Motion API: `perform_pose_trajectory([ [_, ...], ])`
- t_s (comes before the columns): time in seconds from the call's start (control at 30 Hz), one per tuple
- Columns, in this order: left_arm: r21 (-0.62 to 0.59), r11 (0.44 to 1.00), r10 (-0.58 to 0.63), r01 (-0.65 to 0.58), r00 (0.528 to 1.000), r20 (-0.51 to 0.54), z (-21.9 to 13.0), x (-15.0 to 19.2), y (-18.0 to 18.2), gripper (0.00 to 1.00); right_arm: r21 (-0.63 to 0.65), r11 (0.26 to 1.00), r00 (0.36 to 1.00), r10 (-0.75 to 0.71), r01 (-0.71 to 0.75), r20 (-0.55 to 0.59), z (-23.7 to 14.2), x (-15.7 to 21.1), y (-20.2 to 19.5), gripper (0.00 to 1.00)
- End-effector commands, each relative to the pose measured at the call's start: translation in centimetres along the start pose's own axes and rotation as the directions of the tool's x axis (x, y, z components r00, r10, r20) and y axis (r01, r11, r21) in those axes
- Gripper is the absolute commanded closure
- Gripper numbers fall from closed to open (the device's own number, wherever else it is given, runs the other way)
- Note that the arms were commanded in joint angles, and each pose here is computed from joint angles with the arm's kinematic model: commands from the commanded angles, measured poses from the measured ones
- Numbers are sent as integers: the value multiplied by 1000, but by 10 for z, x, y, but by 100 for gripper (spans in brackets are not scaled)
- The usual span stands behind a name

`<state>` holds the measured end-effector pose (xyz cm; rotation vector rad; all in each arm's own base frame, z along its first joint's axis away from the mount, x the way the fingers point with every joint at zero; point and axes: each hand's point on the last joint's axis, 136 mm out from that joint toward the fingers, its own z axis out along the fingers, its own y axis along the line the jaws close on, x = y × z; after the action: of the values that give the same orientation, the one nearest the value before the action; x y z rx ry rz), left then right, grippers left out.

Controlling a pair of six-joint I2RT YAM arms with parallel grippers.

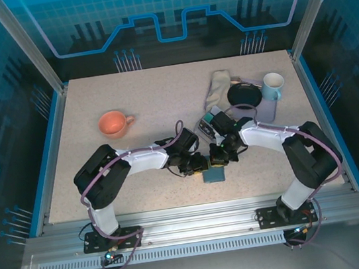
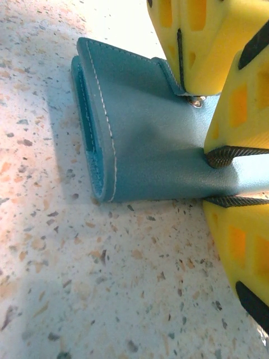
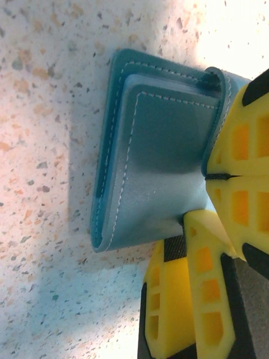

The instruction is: Put the credit cards into the card holder

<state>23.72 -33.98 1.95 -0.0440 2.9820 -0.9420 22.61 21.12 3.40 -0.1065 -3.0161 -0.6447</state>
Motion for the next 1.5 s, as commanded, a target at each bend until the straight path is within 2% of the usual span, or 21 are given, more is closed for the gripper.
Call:
perform_pose_trajectory([
  [0.0, -57, 998, -34, 31, 998, -43, 11, 14, 18, 73, 18, 1000, 999, -24, 25, -21, 6, 0, 1, 100],
  [0.23, -59, 998, -35, 32, 998, -43, 11, 14, 18, 73, 52, 998, 998, -26, 28, -49, 13, 7, -7, 100],
  [0.53, -66, 997, -39, 36, 998, -46, 12, 15, 21, 73, 25, 997, 997, -73, 73, 3, -18, 0, 12, 100],
  [0.87, -63, 997, -38, 35, 998, -44, 13, 14, 20, 73, 39, 996, 996, -83, 84, -41, -7, 12, 10, 100],
  [1.1, -63, 997, -39, 36, 998, -45, 13, 15, 21, 73, 127, 990, 998, -55, 59, -41, 4, 7, -9, 100],
  [1.47, -58, 998, -41, 39, 998, -45, 13, 14, 19, 73, 103, 991, 994, -80, 87, -71, 14, 9, -1, 100],
])
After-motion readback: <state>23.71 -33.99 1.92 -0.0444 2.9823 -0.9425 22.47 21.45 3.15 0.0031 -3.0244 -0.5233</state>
